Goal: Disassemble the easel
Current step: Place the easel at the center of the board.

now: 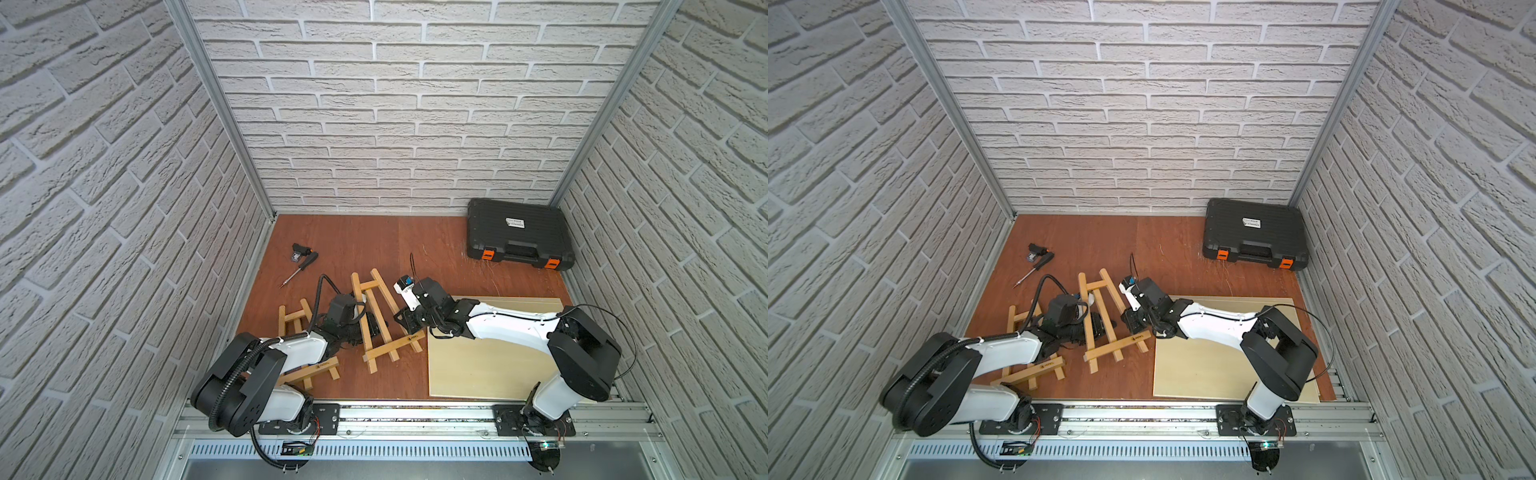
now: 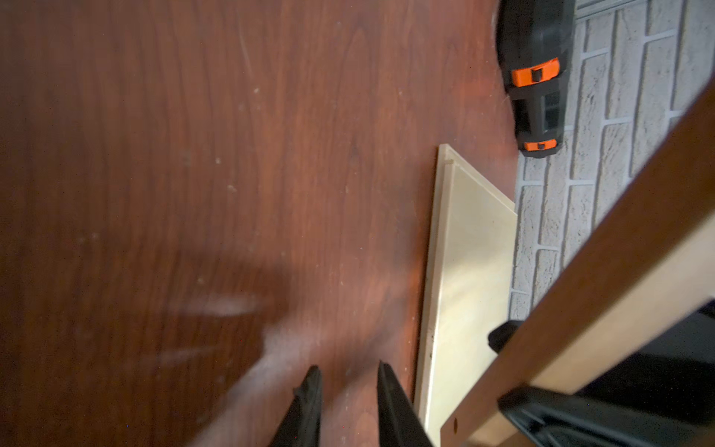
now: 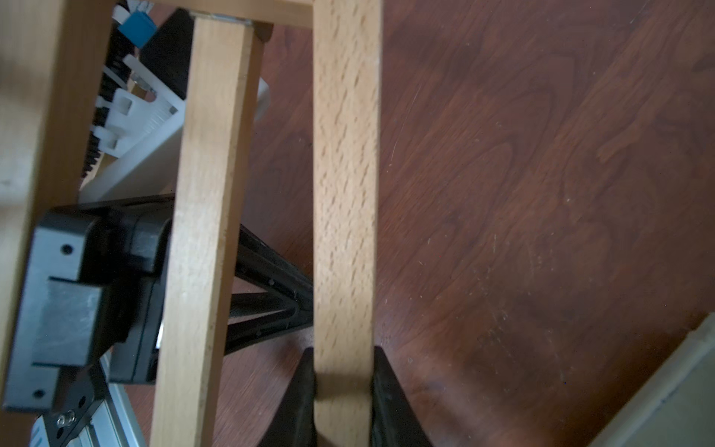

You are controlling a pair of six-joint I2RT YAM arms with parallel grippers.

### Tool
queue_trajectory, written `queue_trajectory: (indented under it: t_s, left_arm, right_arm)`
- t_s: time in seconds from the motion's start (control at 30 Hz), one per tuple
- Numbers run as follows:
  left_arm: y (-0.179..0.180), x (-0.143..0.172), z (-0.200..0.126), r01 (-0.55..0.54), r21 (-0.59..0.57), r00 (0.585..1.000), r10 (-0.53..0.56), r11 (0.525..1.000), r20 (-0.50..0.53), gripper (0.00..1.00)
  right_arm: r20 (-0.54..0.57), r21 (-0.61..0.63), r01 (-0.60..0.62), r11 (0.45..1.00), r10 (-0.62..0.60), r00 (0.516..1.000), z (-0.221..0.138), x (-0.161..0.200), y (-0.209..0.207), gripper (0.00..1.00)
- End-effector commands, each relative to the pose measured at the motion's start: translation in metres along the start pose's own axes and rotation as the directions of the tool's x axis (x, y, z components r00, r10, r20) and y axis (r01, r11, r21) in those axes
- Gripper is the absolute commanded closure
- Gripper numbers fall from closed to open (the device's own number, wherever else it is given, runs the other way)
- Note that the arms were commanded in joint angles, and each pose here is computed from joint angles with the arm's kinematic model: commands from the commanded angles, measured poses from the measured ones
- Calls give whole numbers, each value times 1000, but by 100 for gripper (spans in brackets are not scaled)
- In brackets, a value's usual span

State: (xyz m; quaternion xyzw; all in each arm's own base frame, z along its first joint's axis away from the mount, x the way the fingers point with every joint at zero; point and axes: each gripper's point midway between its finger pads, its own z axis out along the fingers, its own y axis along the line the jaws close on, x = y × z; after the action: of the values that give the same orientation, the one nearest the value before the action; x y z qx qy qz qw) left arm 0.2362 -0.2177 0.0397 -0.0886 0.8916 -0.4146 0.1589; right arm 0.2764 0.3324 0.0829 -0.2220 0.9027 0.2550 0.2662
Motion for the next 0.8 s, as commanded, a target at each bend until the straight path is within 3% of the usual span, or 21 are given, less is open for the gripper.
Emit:
queue_trajectory:
  t_s: [0.0, 0.17, 0.43, 0.77]
  left_arm:
    - [12, -2, 1, -10, -50, 999, 11, 999, 30, 72]
    - [38, 2, -11, 41, -189, 998, -31, 981, 57, 69]
    - [57, -3, -57, 58, -391, 990, -1, 918, 144, 66]
    - [71, -7, -84, 87, -524, 983, 14, 847, 185, 63]
  right_arm:
    - [53, -21, -16, 1000, 17, 998, 9, -7, 8, 94]
    - [68, 0, -28, 1000, 28, 997, 21, 6, 0, 94]
    - [76, -4, -31, 1000, 31, 997, 33, 15, -6, 94]
    - [71, 16, -35, 999, 34, 997, 37, 29, -15, 94]
